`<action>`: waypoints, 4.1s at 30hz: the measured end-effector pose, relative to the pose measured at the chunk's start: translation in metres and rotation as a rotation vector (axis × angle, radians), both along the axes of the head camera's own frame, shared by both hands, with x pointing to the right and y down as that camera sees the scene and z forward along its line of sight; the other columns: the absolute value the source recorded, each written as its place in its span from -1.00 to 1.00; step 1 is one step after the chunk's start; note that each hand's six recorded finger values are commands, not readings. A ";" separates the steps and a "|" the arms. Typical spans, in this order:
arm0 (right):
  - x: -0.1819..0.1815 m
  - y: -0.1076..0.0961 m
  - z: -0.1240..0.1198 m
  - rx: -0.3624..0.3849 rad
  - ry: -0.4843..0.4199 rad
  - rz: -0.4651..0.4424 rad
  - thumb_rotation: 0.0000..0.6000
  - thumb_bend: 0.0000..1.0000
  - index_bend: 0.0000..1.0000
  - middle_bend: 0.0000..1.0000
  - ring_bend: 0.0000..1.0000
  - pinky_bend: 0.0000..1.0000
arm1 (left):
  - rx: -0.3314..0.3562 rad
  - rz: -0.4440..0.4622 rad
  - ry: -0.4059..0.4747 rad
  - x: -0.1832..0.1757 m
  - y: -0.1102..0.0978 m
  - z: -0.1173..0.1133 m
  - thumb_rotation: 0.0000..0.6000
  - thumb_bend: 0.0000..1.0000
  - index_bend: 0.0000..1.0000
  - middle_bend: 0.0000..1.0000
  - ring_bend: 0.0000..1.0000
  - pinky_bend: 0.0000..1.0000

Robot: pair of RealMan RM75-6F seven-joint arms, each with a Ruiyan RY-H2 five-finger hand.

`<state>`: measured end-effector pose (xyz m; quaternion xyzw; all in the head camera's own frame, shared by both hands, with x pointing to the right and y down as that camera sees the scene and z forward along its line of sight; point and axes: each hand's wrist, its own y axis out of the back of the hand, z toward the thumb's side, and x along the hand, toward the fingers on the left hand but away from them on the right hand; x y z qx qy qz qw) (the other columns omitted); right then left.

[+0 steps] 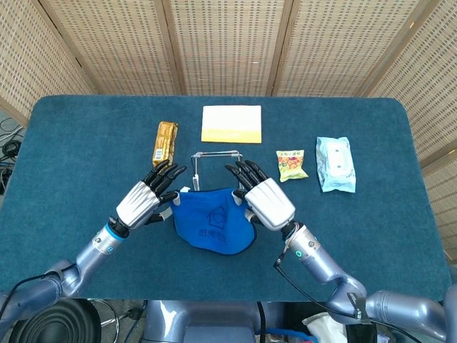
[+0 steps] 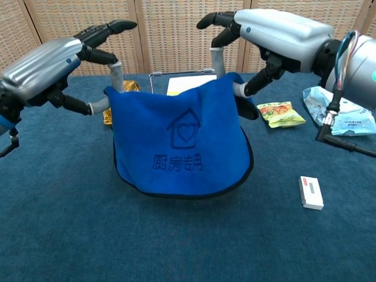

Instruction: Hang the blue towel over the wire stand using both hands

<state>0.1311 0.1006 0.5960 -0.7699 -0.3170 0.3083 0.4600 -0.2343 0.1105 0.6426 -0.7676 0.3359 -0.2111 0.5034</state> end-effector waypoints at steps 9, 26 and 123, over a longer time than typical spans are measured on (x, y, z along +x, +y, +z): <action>0.003 -0.022 -0.011 0.007 -0.024 0.070 1.00 0.24 0.33 -0.81 -1.00 -0.84 | 0.021 -0.109 -0.028 0.001 -0.038 -0.034 1.00 -0.08 0.47 -1.00 -1.00 -1.00; 0.008 -0.074 -0.034 0.041 -0.067 0.182 1.00 0.24 0.33 -0.81 -1.00 -0.84 | 0.056 -0.173 0.000 0.011 -0.082 -0.060 1.00 -0.08 0.47 -1.00 -1.00 -1.00; 0.044 -0.107 0.086 -0.097 0.102 0.285 1.00 -0.39 -0.80 -1.00 -1.00 -0.84 | -0.187 -0.330 -0.101 -0.010 -0.116 0.050 1.00 -0.28 -1.00 -1.00 -1.00 -1.00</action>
